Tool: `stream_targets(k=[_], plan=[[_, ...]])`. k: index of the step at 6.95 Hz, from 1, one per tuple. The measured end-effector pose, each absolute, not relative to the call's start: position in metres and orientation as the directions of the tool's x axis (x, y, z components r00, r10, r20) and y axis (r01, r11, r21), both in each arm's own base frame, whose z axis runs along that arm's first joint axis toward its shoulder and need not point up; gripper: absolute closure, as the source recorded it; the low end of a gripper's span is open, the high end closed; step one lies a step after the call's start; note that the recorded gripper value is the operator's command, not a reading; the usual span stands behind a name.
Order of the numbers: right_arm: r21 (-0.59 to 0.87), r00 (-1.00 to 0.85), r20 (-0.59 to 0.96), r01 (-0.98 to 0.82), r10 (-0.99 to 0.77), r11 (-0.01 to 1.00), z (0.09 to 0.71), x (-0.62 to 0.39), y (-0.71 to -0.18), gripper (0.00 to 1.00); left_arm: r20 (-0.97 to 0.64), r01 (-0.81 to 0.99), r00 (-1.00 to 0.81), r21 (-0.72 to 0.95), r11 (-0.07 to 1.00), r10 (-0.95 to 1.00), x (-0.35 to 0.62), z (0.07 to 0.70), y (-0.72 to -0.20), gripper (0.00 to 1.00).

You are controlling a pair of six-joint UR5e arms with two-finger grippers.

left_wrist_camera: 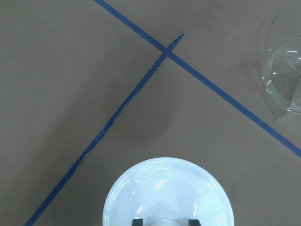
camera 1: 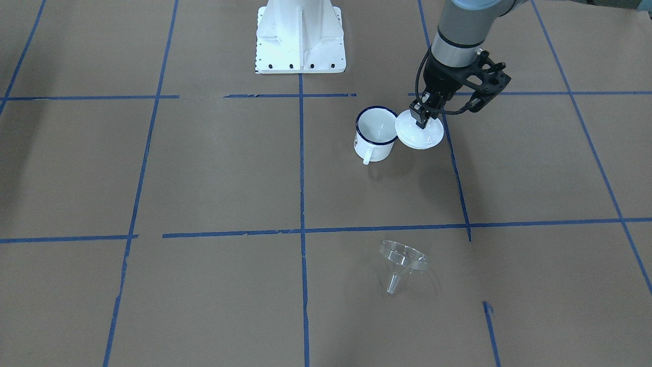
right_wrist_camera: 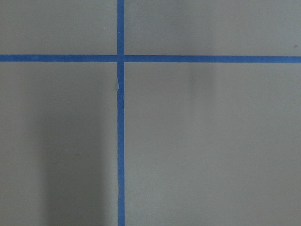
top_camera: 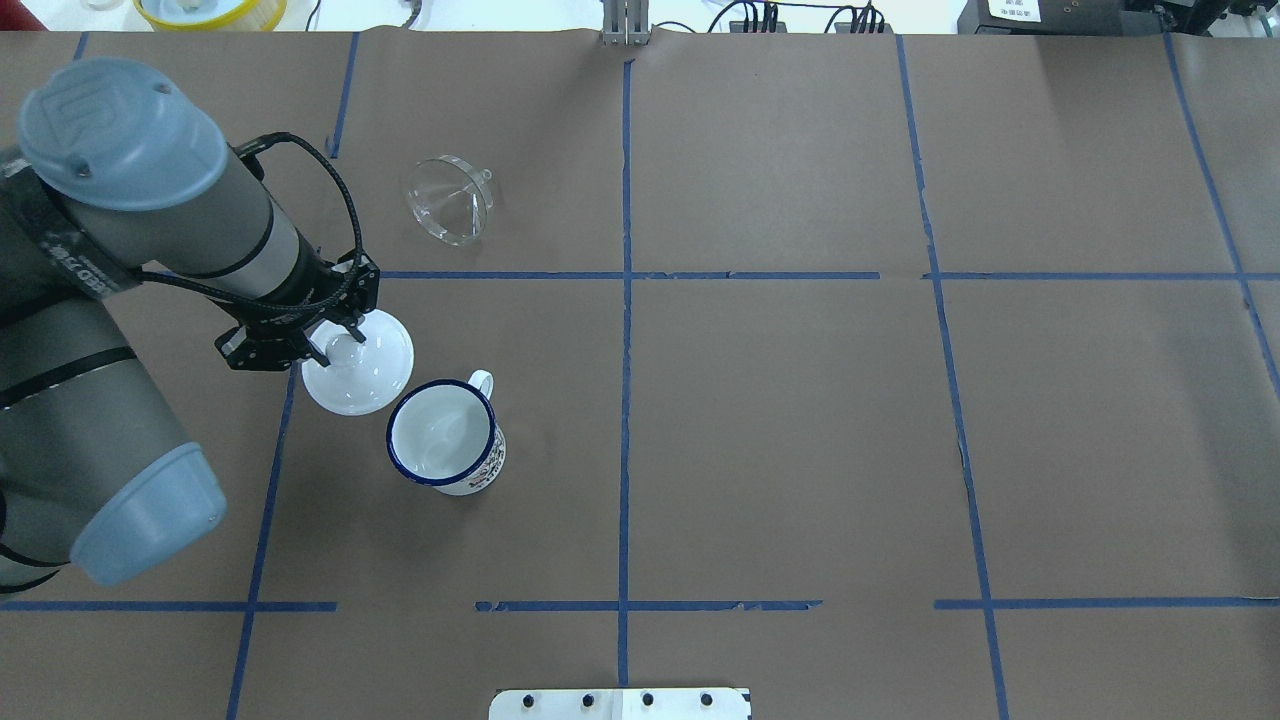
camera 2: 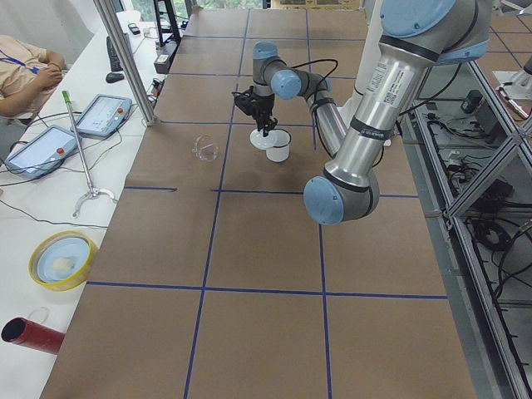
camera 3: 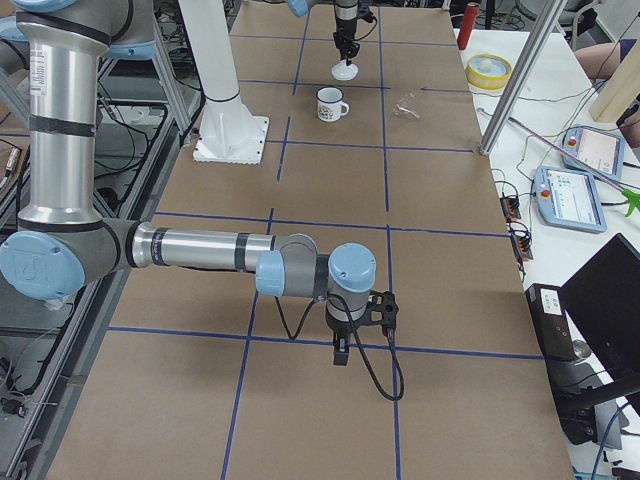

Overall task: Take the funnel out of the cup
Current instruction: 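Lift the lid and carry it over the mug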

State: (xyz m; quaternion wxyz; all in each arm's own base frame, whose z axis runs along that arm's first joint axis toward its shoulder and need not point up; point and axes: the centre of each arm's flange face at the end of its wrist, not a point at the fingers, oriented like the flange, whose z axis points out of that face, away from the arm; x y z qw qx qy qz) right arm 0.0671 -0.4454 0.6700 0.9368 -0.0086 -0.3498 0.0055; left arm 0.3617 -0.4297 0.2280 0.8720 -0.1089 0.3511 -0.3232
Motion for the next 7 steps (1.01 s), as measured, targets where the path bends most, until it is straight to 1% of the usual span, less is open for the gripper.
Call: stream_targets(k=[3,7], plan=[[-0.020,0.755,0.655,-0.004,0.016,1.000,0.670,0.067,-0.445,0.00,-0.487,0.478,0.580,-0.446,0.757,-0.653,0.406,0.219,-0.421,1.00],[-0.020,0.755,0.655,-0.004,0.016,1.000,0.670,0.067,-0.445,0.00,-0.475,0.474,0.583,-0.460,0.751,-0.659,0.424,0.210,-0.414,1.00]])
